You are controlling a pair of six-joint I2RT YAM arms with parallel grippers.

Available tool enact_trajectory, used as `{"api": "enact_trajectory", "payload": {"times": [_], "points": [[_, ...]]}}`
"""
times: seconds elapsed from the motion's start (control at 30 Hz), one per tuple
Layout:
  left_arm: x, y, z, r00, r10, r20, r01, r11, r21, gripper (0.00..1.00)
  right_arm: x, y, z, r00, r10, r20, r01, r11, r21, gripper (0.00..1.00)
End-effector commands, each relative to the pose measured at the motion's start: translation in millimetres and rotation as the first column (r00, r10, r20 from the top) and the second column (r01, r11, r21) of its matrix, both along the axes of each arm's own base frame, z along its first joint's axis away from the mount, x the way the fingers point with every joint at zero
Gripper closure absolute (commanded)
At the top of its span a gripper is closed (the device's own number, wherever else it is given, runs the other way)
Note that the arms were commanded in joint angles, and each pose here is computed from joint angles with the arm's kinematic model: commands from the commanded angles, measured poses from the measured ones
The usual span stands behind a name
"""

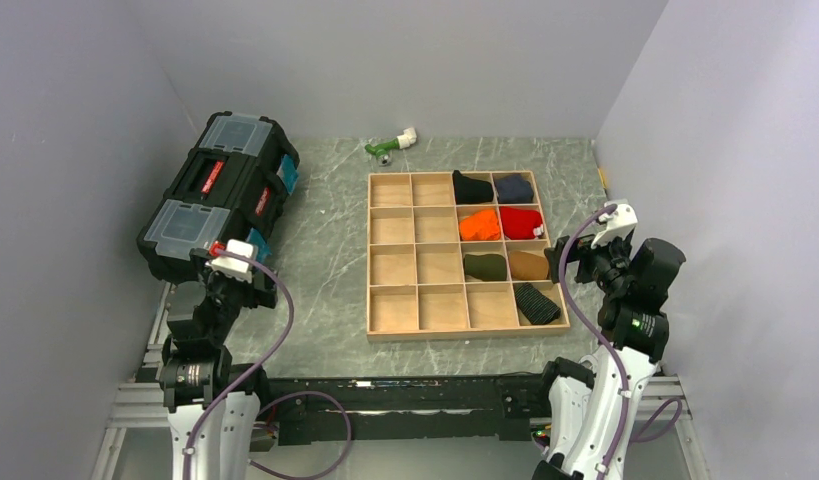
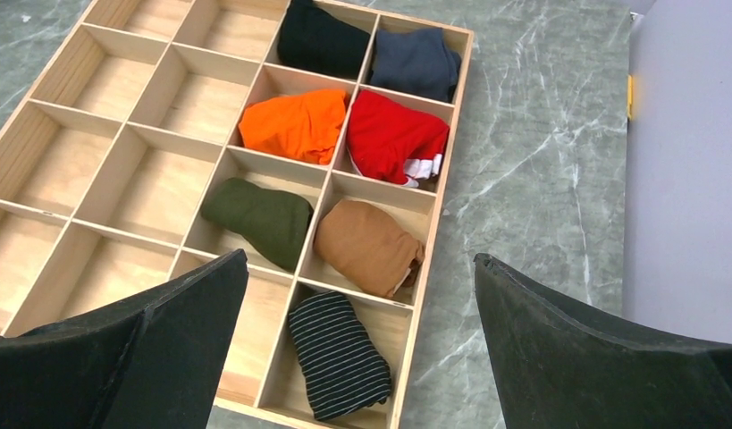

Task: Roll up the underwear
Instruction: Reset both arms

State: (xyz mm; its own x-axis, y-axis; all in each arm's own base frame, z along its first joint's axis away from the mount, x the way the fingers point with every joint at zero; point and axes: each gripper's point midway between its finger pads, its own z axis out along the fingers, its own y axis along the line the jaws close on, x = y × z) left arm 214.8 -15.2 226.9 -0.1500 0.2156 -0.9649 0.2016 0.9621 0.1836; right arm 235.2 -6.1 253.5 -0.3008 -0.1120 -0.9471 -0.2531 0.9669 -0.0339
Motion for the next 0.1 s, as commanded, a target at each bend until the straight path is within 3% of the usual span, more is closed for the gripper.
{"api": "enact_trajectory", "payload": {"times": [0.0,0.07], "points": [[0.6,-0.9,6.1,0.999,-0.010,0.032,0.010,1.000,0.005,0.01,2.5,-4.7,12.2,0.999,-0.012,0.035,0.013,0.999,-0.031,0.00],[0.3,-0.5,6.8,0.999,-0.009,0.035,0.008,1.000,0.006,0.01,1.9,-3.5,12.7,0.999,-0.006,0.035,0.007,1.000,-0.031,0.00]]}}
